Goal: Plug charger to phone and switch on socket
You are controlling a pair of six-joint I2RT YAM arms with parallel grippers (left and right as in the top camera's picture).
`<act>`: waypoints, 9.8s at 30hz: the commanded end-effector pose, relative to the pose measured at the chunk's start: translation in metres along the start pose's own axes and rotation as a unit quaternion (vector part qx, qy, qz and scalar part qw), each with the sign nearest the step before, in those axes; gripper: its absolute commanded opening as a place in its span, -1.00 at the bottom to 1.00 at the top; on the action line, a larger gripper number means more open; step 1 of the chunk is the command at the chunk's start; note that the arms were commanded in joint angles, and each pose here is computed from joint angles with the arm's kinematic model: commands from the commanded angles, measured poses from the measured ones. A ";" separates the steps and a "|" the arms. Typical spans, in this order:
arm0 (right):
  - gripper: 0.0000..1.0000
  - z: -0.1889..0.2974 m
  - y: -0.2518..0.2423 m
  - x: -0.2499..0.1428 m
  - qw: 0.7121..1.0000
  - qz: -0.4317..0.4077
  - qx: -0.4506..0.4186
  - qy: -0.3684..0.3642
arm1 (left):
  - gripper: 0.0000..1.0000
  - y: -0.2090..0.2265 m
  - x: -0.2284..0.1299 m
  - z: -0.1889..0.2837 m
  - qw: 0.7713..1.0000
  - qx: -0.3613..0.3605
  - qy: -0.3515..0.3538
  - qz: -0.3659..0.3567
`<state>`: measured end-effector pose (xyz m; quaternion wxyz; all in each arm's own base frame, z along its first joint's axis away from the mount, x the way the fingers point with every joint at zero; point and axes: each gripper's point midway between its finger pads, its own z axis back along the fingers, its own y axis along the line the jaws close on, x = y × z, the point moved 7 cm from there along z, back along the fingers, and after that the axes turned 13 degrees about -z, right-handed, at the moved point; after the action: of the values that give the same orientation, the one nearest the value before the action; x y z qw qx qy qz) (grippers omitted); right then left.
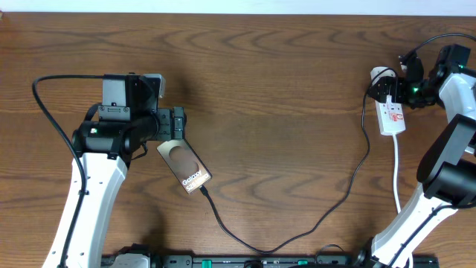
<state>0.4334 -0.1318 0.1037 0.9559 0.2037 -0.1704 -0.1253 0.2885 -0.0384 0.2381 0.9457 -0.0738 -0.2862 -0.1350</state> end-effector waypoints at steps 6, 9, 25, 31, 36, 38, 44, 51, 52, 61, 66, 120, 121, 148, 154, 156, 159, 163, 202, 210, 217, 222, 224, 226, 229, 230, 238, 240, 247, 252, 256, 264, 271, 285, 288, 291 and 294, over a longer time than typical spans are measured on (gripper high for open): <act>0.98 -0.027 0.018 -0.022 0.995 -0.032 0.071 0.055 | 0.87 0.000 0.003 0.003 1.000 0.003 -0.004 -0.007; 0.99 -0.028 0.017 -0.025 0.995 -0.035 0.071 0.059 | 0.86 0.000 0.003 0.003 1.000 0.003 -0.004 -0.007; 0.98 -0.039 0.014 -0.043 0.992 -0.048 0.084 0.077 | 0.86 0.000 0.003 0.003 1.000 0.003 -0.004 -0.007; 0.98 -0.039 0.014 -0.043 0.992 -0.056 0.084 0.078 | 0.86 0.000 0.003 0.003 1.000 0.003 -0.004 -0.007; 0.98 -0.038 0.008 -0.042 0.993 -0.063 0.068 0.076 | 0.86 0.000 0.003 0.003 1.000 0.003 -0.004 -0.007; 0.99 -0.037 0.003 -0.040 0.993 -0.073 0.056 0.072 | 0.86 0.000 0.003 0.003 1.000 0.003 -0.004 -0.007; 0.98 -0.019 -0.013 -0.031 0.994 -0.091 0.025 0.062 | 0.86 0.000 0.003 0.003 1.000 0.003 -0.004 -0.007; 0.99 0.019 -0.026 -0.013 0.991 -0.110 -0.045 0.055 | 0.86 0.000 0.002 0.003 1.000 0.003 -0.002 -0.006; 0.99 0.027 -0.024 -0.008 0.991 -0.111 -0.048 0.047 | 0.86 0.000 0.002 0.003 1.000 0.003 -0.002 -0.006; 0.99 0.123 0.014 0.018 0.988 -0.117 -0.094 -0.033 | 0.86 0.000 0.002 0.003 1.000 0.003 -0.002 -0.006; 0.98 0.202 0.068 0.007 0.983 -0.109 -0.087 -0.116 | 0.86 0.000 0.002 0.003 1.000 0.003 -0.002 -0.006; 0.98 0.366 0.183 -0.127 0.955 -0.012 -0.058 -0.292 | 0.87 0.000 0.002 0.003 1.000 0.003 -0.002 -0.006; 0.98 0.366 0.183 -0.127 0.955 -0.012 -0.058 -0.292 | 0.87 0.000 0.002 0.003 1.000 0.003 -0.002 -0.006; 0.99 0.366 0.183 -0.127 0.955 -0.012 -0.058 -0.292 | 0.87 -0.007 -0.035 0.070 0.933 0.091 -0.345 -0.051; 0.98 0.366 0.183 -0.127 0.955 -0.012 -0.058 -0.292 | 0.87 -0.009 -0.049 0.074 0.885 0.113 -0.445 -0.076; 0.98 0.366 0.183 -0.127 0.955 -0.012 -0.058 -0.292 | 0.87 -0.010 -0.058 0.070 0.877 0.121 -0.457 -0.089; 0.98 0.366 0.183 -0.127 0.955 -0.012 -0.058 -0.292 | 0.87 -0.011 -0.072 0.061 0.869 0.134 -0.463 -0.111; 0.99 0.366 0.183 -0.127 0.955 -0.012 -0.058 -0.292 | 0.86 -0.011 -0.096 0.039 0.867 0.150 -0.453 -0.142; 0.98 0.366 0.183 -0.127 0.955 -0.012 -0.058 -0.292 | 0.87 -0.004 -0.146 -0.008 0.901 0.151 -0.387 -0.123; 0.98 0.366 0.183 -0.127 0.955 -0.012 -0.058 -0.292 | 0.87 -0.004 -0.146 -0.008 0.901 0.151 -0.387 -0.123; 0.99 0.366 0.183 -0.127 0.955 -0.012 -0.058 -0.292 | 0.87 -0.004 -0.146 -0.008 0.901 0.151 -0.387 -0.123; 0.99 0.365 0.181 -0.128 0.955 -0.016 -0.067 -0.289 | 0.87 -0.004 -0.146 -0.008 0.901 0.151 -0.387 -0.123; 0.98 0.364 0.176 -0.130 0.954 -0.019 -0.087 -0.285 | 0.87 -0.004 -0.146 -0.008 0.901 0.151 -0.387 -0.123; 0.98 0.362 0.175 -0.130 0.956 -0.022 -0.089 -0.280 | 0.87 -0.004 -0.146 -0.008 0.901 0.151 -0.387 -0.123; 0.98 0.352 0.171 -0.127 0.960 -0.027 -0.082 -0.268 | 0.86 -0.004 -0.146 -0.008 0.901 0.151 -0.387 -0.123; 0.98 0.348 0.170 -0.126 0.959 -0.029 -0.078 -0.271 | 0.87 -0.004 -0.146 -0.008 0.901 0.151 -0.387 -0.123; 0.98 0.302 0.164 -0.131 0.944 -0.007 -0.042 -0.327 | 0.87 -0.004 -0.146 -0.008 0.901 0.151 -0.387 -0.123; 0.98 0.284 0.158 -0.139 0.939 0.007 -0.036 -0.343 | 0.87 -0.004 -0.146 -0.008 0.901 0.151 -0.387 -0.123; 0.99 0.220 0.138 -0.173 0.918 0.052 -0.017 -0.394 | 0.87 -0.004 -0.146 -0.008 0.901 0.151 -0.387 -0.123; 0.98 0.180 0.128 -0.193 0.897 0.087 0.007 -0.434 | 0.87 -0.004 -0.146 -0.008 0.901 0.151 -0.387 -0.123; 0.98 0.152 0.119 -0.209 0.880 0.109 0.024 -0.462 | 0.87 -0.004 -0.146 -0.008 0.901 0.151 -0.387 -0.123; 0.98 0.115 0.103 -0.236 0.856 0.127 0.031 -0.501 | 0.87 -0.004 -0.146 -0.008 0.901 0.151 -0.387 -0.123; 0.99 0.104 0.094 -0.252 0.839 0.118 0.006 -0.532 | 0.87 -0.004 -0.146 -0.008 0.901 0.151 -0.387 -0.123; 0.99 0.101 0.097 -0.259 0.841 0.120 0.008 -0.528 | 0.87 -0.004 -0.146 -0.008 0.901 0.151 -0.387 -0.123; 0.98 0.101 0.098 -0.259 0.840 0.120 0.008 -0.528 | 0.87 -0.004 -0.146 -0.008 0.901 0.151 -0.387 -0.123; 0.98 0.101 0.098 -0.259 0.840 0.120 0.008 -0.529 | 0.87 -0.004 -0.146 -0.008 0.901 0.151 -0.387 -0.123; 0.98 0.101 0.098 -0.259 0.840 0.120 0.008 -0.528 | 0.87 -0.004 -0.146 -0.008 0.901 0.151 -0.387 -0.123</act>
<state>0.1767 -0.0005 0.1621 0.7275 0.0929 -0.6735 -0.0924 0.1748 -0.0127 0.1621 0.7223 0.0625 -0.6700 -0.1594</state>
